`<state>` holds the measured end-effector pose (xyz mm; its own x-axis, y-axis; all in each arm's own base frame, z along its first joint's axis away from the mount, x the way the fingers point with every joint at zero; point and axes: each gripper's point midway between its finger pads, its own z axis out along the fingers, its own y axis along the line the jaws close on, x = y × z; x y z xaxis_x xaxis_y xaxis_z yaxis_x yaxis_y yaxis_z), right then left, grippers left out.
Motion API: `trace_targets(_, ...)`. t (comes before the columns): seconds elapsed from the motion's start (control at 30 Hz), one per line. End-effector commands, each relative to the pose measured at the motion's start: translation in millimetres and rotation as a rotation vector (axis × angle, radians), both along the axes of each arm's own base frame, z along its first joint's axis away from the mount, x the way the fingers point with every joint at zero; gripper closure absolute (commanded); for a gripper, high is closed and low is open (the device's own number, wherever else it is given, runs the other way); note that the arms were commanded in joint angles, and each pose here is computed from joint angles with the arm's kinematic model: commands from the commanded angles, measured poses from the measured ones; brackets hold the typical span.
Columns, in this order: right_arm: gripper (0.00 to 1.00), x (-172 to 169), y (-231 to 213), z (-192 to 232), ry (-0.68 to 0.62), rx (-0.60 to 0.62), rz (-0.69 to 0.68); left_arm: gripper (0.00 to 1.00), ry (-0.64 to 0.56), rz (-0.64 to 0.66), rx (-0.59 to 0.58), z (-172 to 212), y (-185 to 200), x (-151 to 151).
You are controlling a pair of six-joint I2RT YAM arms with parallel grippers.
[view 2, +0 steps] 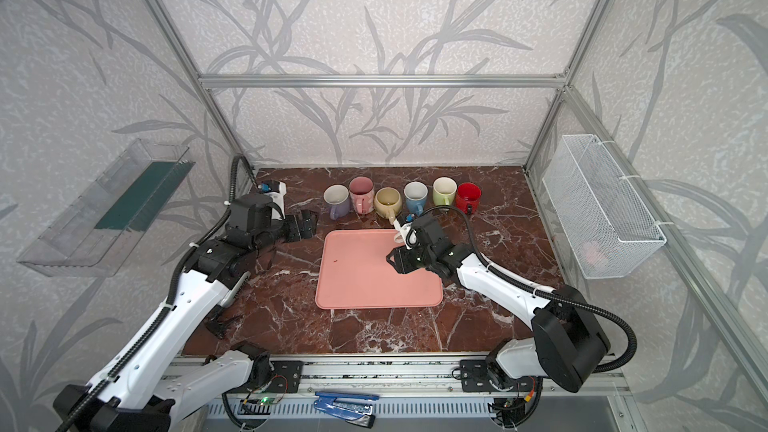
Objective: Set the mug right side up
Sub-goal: 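Open the left gripper off the lavender mug while the right gripper nears the white mug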
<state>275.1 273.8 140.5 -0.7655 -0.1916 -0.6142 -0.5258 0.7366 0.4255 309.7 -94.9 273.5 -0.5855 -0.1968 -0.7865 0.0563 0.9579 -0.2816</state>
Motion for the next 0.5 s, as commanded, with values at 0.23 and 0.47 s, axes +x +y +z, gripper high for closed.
trace_targets(0.23,0.42,20.4,-17.2,16.9,-0.021,-0.178,-0.05,0.01,0.046,-0.089,-0.043,-30.3,-3.5,-47.0)
trace_targets(0.47,0.38,54.1,-40.3,24.1,0.044,-0.181,-0.165,0.01,0.076,-0.146,-0.057,-50.1,-9.6,-60.7)
